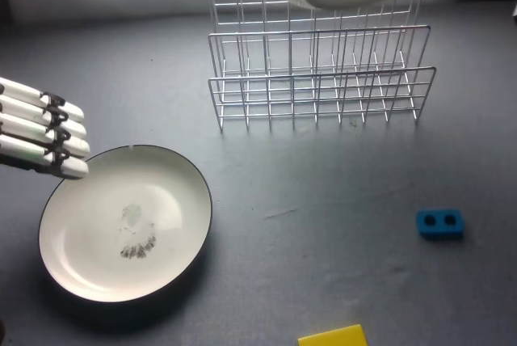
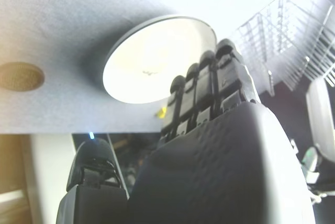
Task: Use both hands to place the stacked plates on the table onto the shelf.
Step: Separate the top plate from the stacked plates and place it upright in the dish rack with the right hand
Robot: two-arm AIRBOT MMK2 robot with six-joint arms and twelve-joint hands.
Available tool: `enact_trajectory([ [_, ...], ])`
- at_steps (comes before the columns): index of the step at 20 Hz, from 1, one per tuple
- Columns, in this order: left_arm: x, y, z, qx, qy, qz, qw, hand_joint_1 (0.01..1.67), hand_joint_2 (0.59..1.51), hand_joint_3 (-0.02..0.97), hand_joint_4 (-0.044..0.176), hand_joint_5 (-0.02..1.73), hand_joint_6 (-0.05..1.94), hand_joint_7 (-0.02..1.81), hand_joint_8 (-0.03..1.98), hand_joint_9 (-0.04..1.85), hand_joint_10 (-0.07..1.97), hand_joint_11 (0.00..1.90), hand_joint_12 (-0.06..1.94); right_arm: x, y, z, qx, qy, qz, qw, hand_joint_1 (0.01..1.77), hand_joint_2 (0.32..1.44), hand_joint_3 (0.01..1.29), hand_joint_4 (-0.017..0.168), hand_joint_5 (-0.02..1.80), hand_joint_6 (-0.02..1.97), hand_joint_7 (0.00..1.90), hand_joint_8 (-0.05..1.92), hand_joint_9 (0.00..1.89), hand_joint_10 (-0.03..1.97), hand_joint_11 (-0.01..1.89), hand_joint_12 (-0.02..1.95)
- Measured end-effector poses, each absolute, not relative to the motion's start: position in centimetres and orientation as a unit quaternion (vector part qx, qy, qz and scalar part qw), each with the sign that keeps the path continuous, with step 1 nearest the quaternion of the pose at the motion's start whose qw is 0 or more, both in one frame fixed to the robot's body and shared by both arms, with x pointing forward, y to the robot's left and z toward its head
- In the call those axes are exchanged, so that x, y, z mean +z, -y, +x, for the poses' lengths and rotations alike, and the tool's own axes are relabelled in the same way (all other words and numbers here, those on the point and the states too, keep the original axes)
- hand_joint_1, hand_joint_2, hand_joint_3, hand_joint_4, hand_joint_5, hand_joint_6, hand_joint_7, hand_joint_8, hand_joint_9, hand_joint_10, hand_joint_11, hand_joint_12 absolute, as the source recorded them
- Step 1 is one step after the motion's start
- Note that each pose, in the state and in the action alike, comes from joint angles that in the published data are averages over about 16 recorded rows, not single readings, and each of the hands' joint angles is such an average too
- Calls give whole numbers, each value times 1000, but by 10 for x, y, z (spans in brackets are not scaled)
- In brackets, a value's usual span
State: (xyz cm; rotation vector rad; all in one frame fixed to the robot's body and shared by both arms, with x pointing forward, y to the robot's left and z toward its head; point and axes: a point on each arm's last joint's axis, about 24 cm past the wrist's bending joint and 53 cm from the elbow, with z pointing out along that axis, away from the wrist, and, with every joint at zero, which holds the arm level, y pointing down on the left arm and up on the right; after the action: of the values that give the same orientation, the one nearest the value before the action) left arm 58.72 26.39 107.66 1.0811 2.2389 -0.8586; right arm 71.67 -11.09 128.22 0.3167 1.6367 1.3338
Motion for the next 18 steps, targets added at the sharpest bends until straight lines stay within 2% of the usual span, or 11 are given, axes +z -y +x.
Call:
enact_trajectory([
  [18, 1054, -261, 581, -311, -831, 402, 226, 13, 1199, 18, 3, 33, 19, 16, 3, 18, 7, 17, 5, 1217, 113, 757, 546, -692, 275, 385, 1214, 1006, 11, 3, 941, 919, 1086, 834, 1334, 17, 998, 840],
])
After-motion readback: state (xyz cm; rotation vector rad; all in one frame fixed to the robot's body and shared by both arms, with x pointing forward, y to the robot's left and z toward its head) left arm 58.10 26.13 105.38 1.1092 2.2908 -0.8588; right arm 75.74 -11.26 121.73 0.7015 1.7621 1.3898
